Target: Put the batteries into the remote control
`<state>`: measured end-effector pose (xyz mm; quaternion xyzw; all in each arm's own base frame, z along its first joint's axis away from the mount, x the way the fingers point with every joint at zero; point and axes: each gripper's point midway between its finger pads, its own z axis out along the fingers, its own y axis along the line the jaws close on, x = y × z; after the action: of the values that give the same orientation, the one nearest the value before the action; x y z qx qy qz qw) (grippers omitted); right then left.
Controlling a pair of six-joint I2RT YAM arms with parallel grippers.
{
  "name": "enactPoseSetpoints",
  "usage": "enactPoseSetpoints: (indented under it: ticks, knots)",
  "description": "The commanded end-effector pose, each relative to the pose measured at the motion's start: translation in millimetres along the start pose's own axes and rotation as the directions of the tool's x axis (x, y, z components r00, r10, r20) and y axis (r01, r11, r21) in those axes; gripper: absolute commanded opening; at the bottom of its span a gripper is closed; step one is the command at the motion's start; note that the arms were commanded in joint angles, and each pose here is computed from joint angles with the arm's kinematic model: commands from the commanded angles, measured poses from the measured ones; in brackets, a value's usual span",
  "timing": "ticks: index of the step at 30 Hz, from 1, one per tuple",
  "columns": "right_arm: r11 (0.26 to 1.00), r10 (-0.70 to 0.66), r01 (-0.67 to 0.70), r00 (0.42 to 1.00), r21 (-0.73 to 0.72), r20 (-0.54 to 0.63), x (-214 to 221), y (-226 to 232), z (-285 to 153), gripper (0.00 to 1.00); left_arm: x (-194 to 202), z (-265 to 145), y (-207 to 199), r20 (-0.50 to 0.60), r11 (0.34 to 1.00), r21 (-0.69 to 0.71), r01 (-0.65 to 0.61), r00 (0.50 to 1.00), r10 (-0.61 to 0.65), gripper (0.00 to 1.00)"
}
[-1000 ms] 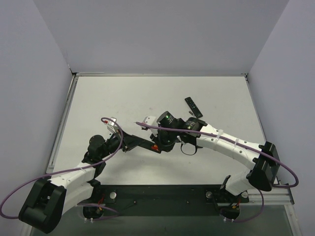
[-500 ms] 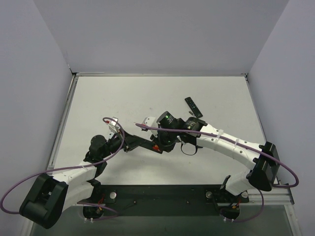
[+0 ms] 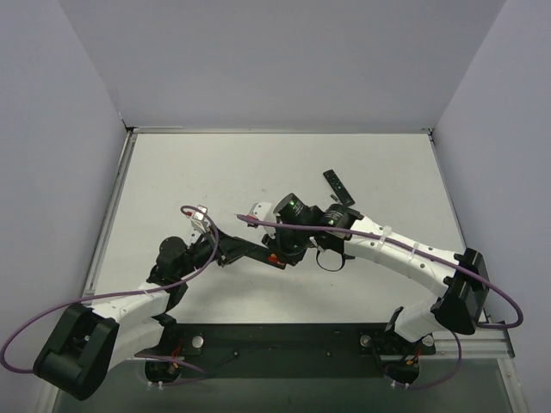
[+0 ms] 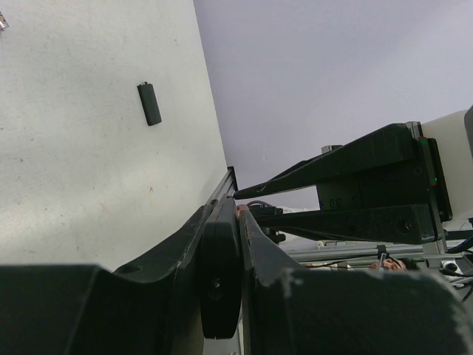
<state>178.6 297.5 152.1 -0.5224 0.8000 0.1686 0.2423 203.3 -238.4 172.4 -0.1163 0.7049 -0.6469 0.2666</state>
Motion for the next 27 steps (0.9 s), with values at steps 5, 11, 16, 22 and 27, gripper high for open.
enactPoseSetpoints:
  ticks: [5, 11, 16, 22, 27]
  knots:
    - [1.0, -0.017, 0.015, 0.997, 0.016, 0.07, -24.0, 3.6, -13.2, 0.19, -7.0, 2.3, -28.8, 0.031, 0.995, 0.101, -0.016, 0.999, 0.013, 0.0]
    - [1.0, -0.021, 0.021, 0.998, 0.005, 0.057, -24.5, 8.4, -7.0, 0.18, -6.7, 1.0, -32.2, 0.036, 0.993, 0.117, -0.004, 0.999, -0.001, 0.0]
    - [0.999, -0.034, 0.033, 0.996, 0.009, 0.081, -30.5, 11.5, -13.0, 0.19, -6.7, 0.4, -27.7, 0.042, 0.995, 0.103, 0.002, 0.999, -0.006, 0.0]
    - [0.998, -0.052, 0.055, 0.979, -0.01, 0.195, -49.0, 19.2, -39.4, 0.32, -6.3, 0.8, -21.5, 0.044, 0.996, 0.09, 0.021, 0.999, -0.025, 0.0]
    - [0.996, -0.087, 0.081, 0.956, 0.034, 0.281, -52.6, 14.9, -61.1, 0.36, -7.0, 0.8, -24.6, 0.046, 0.995, 0.099, 0.021, 0.999, -0.026, 0.0]
